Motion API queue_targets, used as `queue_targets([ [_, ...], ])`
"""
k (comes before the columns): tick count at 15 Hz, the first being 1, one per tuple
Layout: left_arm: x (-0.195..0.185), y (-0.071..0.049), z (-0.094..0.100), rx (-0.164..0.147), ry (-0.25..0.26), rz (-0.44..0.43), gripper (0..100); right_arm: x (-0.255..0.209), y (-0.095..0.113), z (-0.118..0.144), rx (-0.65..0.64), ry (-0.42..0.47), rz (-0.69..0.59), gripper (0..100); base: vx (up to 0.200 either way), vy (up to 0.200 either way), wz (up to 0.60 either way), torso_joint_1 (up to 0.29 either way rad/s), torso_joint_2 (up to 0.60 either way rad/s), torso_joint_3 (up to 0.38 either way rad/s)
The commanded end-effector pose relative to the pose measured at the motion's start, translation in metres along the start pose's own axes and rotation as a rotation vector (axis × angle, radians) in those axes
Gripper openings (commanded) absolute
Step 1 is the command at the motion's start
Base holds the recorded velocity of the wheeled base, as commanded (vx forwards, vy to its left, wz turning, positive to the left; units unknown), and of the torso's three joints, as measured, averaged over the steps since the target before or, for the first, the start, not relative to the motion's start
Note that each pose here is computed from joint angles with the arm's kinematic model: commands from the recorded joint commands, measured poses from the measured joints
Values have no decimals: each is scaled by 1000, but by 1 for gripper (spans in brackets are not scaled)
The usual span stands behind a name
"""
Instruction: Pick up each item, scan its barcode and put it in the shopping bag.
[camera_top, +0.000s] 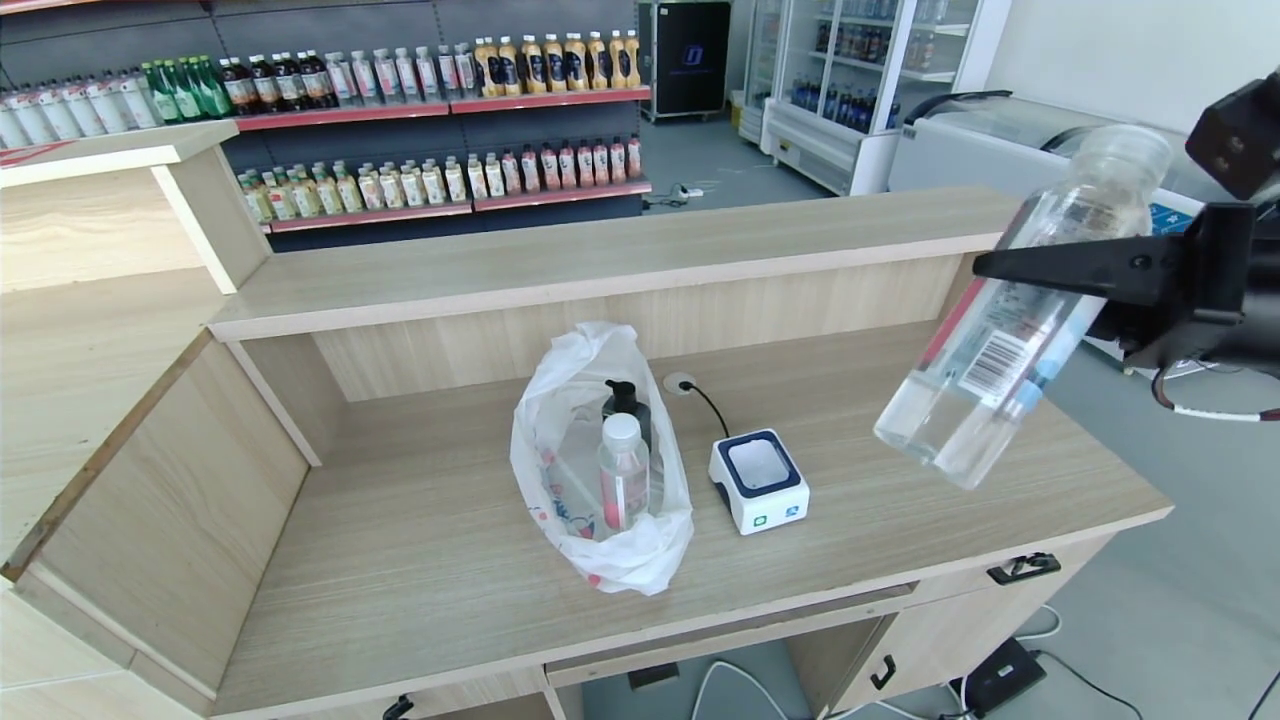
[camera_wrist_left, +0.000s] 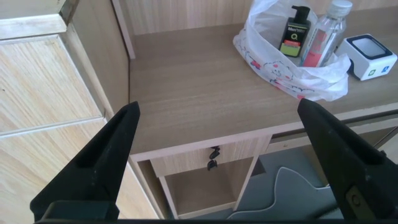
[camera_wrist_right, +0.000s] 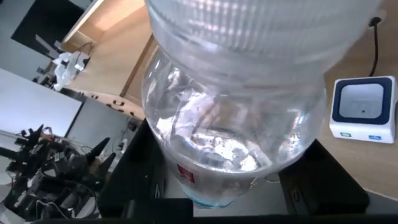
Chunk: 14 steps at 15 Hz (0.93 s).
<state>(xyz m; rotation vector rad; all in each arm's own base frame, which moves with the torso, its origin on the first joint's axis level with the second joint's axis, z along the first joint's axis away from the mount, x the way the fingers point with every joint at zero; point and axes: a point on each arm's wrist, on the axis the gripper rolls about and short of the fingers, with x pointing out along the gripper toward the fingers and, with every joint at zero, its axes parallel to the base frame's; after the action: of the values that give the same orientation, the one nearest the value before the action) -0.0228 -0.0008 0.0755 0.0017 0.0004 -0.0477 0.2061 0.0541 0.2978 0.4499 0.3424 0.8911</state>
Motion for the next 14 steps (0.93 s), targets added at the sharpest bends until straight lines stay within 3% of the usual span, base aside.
queue_targets([
  [1,0,0,0,0,1,0,100,-29,36,-11,-60,0,47,0,0,0,0,0,0,0],
  [4,0,0,0,0,1,0,100,-58,63,-21,-80,-4,72,0,0,0,0,0,0,0],
  [7,0,0,0,0,1,0,100,-78,76,-28,-99,-20,57,0,0,0,0,0,0,0],
  [14,0,0,0,0,1,0,100,-90,77,-32,-109,-74,-16,0,0,0,0,0,0,0],
])
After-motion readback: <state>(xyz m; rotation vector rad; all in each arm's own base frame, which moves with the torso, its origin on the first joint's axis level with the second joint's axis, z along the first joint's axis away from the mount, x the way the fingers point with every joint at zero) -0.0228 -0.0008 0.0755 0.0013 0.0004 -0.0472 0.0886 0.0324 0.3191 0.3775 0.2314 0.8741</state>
